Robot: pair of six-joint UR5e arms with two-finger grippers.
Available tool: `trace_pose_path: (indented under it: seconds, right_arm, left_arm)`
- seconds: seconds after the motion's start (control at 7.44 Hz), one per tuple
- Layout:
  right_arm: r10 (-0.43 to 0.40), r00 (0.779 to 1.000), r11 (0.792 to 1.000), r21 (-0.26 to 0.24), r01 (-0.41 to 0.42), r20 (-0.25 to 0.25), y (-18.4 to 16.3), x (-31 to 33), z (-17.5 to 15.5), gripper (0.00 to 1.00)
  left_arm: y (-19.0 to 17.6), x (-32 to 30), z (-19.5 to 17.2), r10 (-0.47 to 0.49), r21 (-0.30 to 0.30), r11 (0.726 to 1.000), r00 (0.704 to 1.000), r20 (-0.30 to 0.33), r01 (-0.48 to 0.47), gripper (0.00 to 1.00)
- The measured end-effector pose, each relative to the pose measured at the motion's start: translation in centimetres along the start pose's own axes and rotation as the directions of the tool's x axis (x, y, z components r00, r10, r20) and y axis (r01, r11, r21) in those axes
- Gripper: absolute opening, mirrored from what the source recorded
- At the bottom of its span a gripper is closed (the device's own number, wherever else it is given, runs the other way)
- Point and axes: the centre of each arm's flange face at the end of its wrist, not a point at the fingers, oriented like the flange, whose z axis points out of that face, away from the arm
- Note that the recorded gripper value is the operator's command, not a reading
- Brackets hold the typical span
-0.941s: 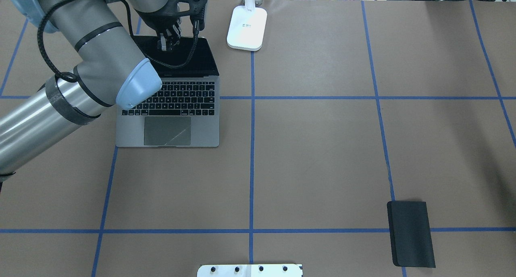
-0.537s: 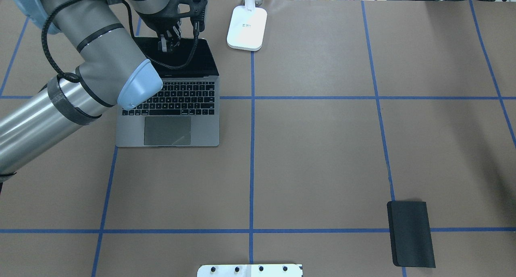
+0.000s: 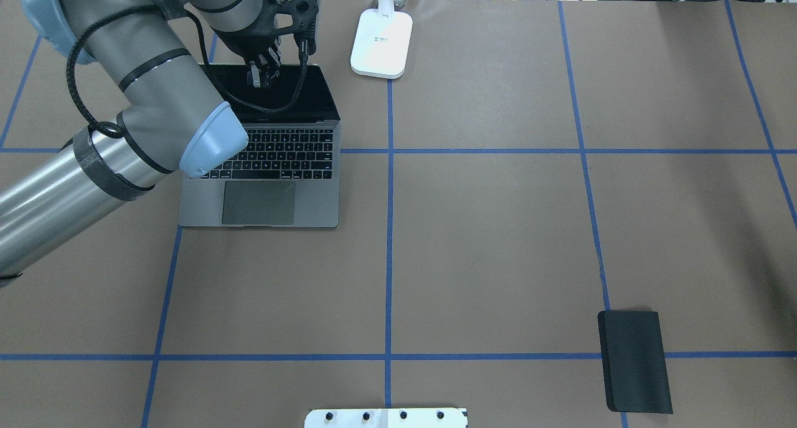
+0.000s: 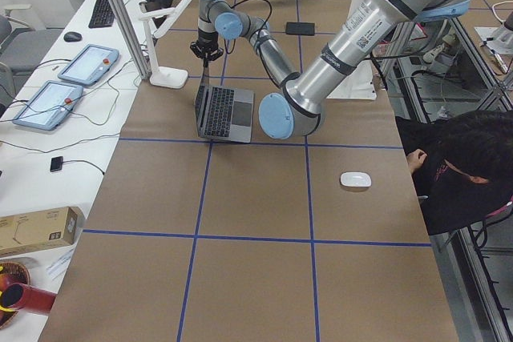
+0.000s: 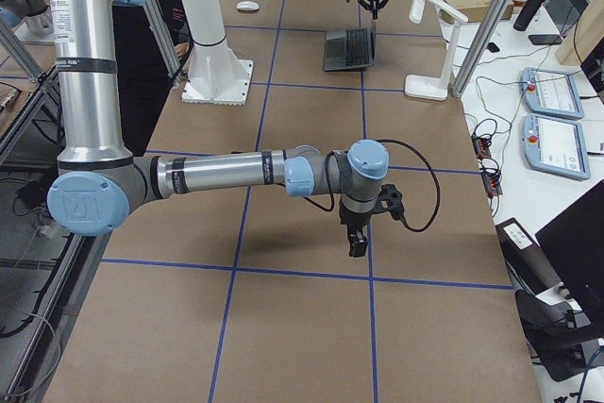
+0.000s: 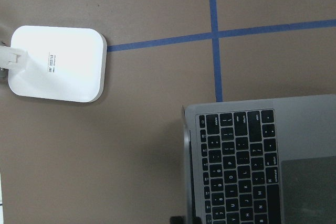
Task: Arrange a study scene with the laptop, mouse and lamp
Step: 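Lower the laptop flat onto the table with the left gripper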
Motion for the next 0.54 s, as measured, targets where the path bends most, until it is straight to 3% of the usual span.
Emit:
trace_pose_path:
  seconds: [0.54]
  right_arm:
    - [0.001, 1.000, 1.000, -0.001, -0.001, 0.000, 0.01, 0.03, 0.04, 1.00]
  left_arm:
    - [-0.13, 0.29, 0.31, -0.012, 0.001, 1.000, 1.000, -0.004, 0.012, 0.00]
